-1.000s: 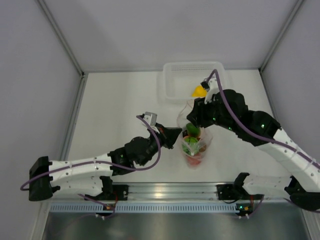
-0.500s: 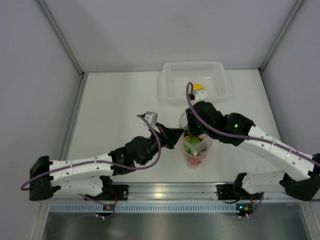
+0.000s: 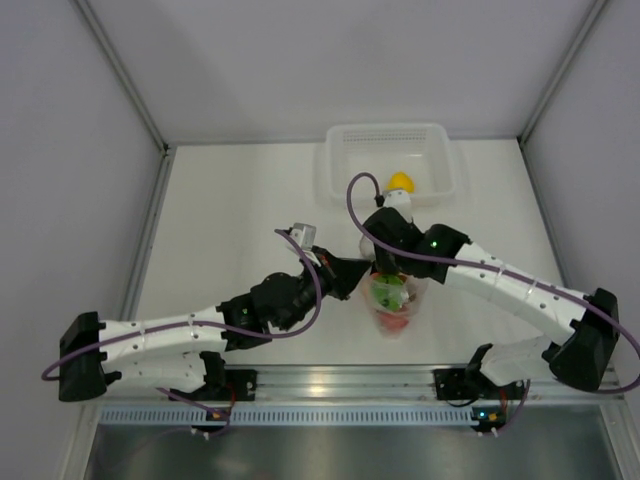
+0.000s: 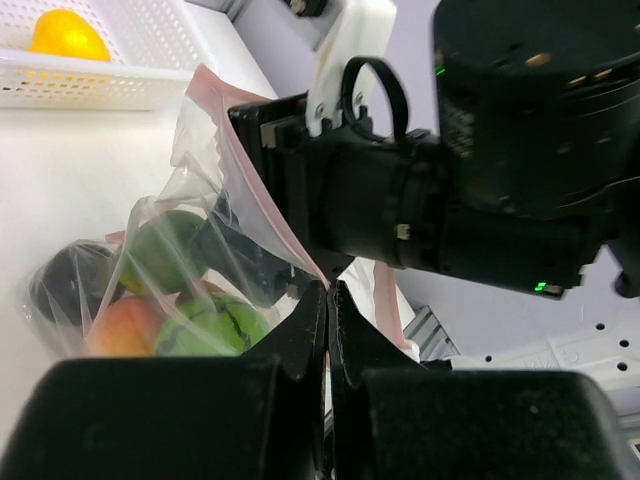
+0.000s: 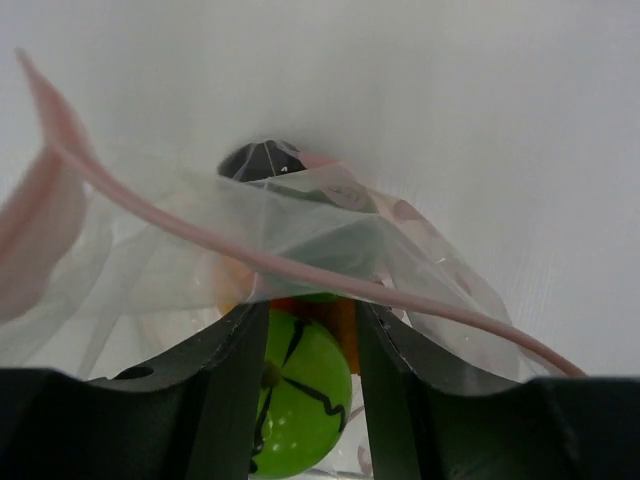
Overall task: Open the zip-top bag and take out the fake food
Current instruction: Pick up the fake fruit from the zipper food storage bag.
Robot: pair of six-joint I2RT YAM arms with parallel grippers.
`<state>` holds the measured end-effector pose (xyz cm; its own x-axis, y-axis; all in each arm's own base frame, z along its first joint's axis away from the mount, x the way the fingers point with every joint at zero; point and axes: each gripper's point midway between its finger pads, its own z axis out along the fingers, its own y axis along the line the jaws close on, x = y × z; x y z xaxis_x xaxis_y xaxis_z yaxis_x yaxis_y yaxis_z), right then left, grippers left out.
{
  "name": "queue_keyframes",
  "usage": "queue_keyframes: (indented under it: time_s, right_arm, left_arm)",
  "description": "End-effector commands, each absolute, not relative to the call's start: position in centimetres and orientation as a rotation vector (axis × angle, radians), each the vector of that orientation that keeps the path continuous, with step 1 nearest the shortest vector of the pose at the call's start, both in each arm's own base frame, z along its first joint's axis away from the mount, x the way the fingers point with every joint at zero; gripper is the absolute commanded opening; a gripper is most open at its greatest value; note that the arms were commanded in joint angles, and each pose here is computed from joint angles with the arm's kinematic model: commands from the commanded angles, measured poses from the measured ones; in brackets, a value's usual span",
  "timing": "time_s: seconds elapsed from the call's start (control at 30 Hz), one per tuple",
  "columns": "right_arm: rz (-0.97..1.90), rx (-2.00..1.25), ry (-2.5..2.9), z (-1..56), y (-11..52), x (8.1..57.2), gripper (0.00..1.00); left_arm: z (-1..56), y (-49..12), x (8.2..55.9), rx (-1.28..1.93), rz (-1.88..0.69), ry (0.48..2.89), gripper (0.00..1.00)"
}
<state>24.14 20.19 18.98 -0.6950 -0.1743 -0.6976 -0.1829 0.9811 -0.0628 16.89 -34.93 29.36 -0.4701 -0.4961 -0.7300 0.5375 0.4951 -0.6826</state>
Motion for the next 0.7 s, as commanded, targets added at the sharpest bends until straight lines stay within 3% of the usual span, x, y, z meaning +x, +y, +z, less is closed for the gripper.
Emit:
queue_keyframes:
  time_s: [0.0,0.3,0.67]
  right_arm:
    - [0.035,-0.148,2.266,19.7,19.5,26.0,0.41]
    - [0.17,-0.227,2.202,19.5,20.4,26.6,0.43]
    - [0.123,-0.296,2.176,18.9,20.6,27.9,0.62]
  left_arm:
    - [31.7,-35.1,16.6,0.006,-1.276,1.618,0.0]
    - [31.0,-35.5,16.7,0.024,-1.255,1.633,0.0]
    - [31.4,-35.5,16.4,0.048,-1.261,1.624,0.0]
